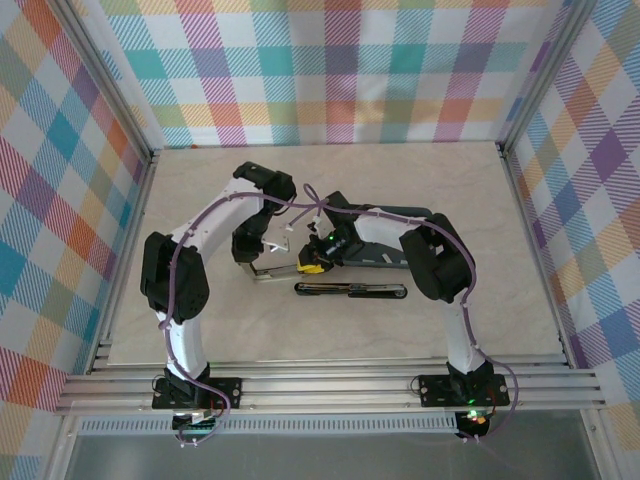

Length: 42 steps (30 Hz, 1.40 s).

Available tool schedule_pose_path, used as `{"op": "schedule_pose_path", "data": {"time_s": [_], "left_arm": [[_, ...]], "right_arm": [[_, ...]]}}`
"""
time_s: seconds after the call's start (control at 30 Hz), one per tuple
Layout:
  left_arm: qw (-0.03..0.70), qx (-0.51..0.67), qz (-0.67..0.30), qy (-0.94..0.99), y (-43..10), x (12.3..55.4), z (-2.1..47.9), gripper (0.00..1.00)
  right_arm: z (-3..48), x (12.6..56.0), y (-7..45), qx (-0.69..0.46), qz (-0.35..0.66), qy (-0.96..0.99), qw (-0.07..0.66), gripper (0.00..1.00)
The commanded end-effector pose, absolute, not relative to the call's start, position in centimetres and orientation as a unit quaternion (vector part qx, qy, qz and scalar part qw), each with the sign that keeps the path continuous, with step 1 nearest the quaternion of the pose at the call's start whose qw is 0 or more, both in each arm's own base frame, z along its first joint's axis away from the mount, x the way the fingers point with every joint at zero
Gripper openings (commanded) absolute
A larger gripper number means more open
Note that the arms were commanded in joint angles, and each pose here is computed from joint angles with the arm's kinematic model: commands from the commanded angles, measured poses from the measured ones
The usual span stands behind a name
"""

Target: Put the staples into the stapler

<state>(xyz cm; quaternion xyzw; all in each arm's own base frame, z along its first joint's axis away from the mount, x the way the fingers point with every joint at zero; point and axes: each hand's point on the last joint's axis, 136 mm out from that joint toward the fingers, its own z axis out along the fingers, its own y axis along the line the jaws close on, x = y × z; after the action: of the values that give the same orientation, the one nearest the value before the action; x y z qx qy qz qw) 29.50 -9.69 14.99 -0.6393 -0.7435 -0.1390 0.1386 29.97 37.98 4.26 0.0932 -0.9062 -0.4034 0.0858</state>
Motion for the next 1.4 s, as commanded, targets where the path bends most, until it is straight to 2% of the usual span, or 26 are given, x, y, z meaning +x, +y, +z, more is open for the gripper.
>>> {"op": "schedule_pose_path", "data": {"time_s": [0.0, 0.27, 0.7, 0.9, 1.37], "left_arm": [[0.051, -0.64, -0.091, -0.762, -13.9, 30.7, 15.5, 0.26], [-0.031, -0.632, -0.034, -0.773, -17.0, 31.4, 15.0, 0.25], [-0.13, -0.605, 0.053, -0.784, -18.8, 31.2, 14.4, 0.24], [-0.159, -0.599, 0.077, -0.781, -20.3, 31.8, 14.0, 0.23], [-0.162, -0.599, 0.109, -0.776, -22.1, 32.9, 12.8, 0.21]], "right_arm": [[2.5, 29.6, 37.8, 0.095, -0.378, -0.917, 0.084, 0.25], [2.7, 29.5, 37.8, 0.094, -0.384, -0.915, 0.083, 0.24], [2.9, 29.7, 37.7, 0.08, -0.406, -0.906, 0.086, 0.24], [2.8, 29.7, 37.6, 0.075, -0.409, -0.905, 0.088, 0.24], [2.7, 29.9, 37.5, 0.066, -0.427, -0.898, 0.09, 0.24]]}}
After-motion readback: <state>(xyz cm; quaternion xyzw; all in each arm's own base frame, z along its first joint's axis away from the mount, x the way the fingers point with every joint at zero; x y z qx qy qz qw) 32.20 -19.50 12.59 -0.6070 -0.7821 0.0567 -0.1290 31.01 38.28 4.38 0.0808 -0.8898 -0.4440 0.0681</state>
